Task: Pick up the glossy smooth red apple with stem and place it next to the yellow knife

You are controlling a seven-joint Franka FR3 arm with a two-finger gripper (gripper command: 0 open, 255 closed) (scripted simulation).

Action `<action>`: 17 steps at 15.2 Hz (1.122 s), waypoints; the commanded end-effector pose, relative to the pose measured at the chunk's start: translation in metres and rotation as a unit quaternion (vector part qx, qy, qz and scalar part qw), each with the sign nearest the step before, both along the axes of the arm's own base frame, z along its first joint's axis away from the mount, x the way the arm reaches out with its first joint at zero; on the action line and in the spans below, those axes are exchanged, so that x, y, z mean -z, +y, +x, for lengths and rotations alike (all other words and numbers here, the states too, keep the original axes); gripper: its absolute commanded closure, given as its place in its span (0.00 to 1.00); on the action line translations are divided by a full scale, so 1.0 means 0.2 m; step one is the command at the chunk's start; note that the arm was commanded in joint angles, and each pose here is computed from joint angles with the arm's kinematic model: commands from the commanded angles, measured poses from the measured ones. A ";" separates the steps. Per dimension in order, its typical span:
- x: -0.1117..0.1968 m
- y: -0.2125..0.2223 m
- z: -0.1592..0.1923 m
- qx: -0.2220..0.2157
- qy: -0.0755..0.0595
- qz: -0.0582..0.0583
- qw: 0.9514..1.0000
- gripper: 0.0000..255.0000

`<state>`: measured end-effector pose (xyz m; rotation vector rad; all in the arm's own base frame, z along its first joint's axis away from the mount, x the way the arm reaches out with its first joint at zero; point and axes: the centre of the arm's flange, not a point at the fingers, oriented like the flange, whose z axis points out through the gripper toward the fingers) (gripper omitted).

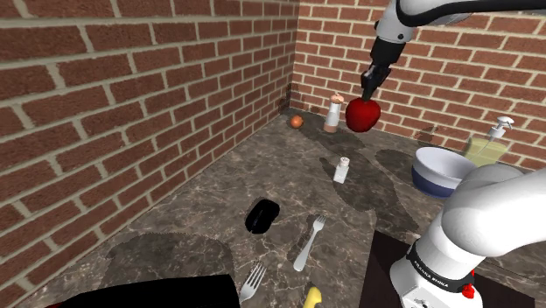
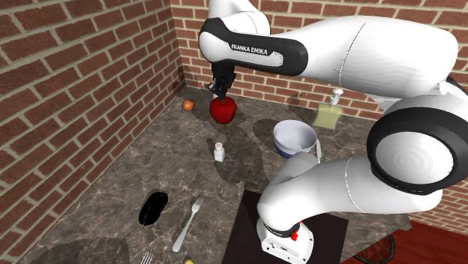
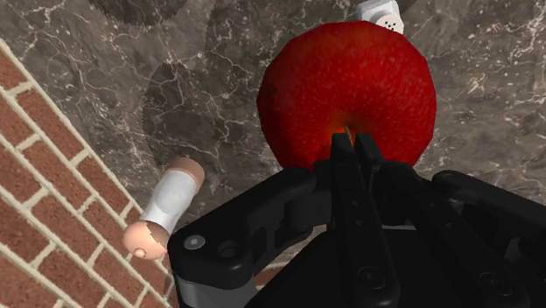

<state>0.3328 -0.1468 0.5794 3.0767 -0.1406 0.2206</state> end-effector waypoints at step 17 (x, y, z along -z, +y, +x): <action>0.00 1.18 -0.09 0.000 0.000 0.000 1.000 1.00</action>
